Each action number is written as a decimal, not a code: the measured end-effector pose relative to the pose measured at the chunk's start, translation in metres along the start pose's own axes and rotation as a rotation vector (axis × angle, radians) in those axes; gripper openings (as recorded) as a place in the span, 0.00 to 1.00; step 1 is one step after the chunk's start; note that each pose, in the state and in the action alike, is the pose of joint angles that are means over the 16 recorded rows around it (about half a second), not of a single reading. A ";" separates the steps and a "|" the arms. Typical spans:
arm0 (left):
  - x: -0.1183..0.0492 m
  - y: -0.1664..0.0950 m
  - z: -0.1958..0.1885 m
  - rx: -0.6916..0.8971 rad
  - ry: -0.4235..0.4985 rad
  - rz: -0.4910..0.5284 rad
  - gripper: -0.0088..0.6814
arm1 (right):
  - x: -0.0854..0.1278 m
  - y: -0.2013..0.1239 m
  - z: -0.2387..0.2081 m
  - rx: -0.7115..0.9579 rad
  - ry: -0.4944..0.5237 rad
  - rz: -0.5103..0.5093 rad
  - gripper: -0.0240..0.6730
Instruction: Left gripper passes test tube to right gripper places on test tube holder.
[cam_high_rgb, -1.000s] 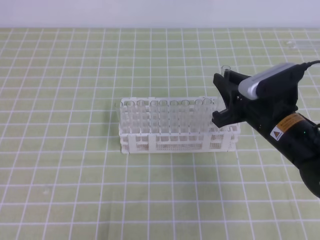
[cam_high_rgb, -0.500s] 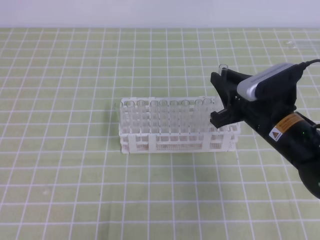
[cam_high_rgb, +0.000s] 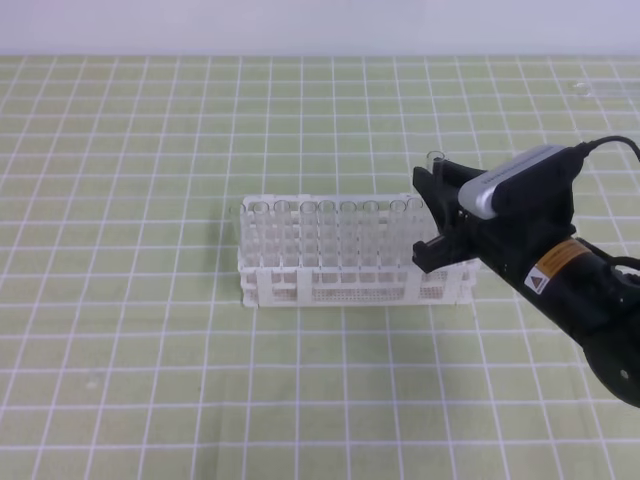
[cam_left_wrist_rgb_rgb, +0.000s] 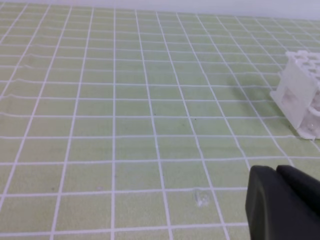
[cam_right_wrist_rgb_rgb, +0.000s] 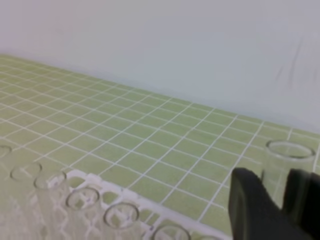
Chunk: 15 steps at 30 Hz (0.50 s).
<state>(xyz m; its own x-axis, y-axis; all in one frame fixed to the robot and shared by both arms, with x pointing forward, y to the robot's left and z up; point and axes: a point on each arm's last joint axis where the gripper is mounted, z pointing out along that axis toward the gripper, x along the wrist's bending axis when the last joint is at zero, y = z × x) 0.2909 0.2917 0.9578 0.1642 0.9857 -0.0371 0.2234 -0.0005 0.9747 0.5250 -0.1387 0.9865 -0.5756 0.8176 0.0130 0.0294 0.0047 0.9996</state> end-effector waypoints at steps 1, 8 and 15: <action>0.000 0.000 0.000 0.000 0.000 0.000 0.01 | 0.000 -0.001 0.000 0.002 0.001 0.000 0.18; 0.000 0.000 0.000 -0.005 0.001 0.001 0.01 | 0.000 -0.004 0.001 0.011 0.003 -0.001 0.21; 0.000 0.000 0.000 -0.003 0.001 0.001 0.01 | 0.000 -0.004 0.001 0.020 0.000 0.000 0.36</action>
<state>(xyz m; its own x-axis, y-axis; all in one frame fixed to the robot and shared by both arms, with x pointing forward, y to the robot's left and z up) 0.2910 0.2917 0.9578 0.1640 0.9858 -0.0357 0.2206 -0.0014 0.9754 0.5258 -0.1384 0.9820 -0.5759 0.8174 0.0130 0.0455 0.0162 0.9988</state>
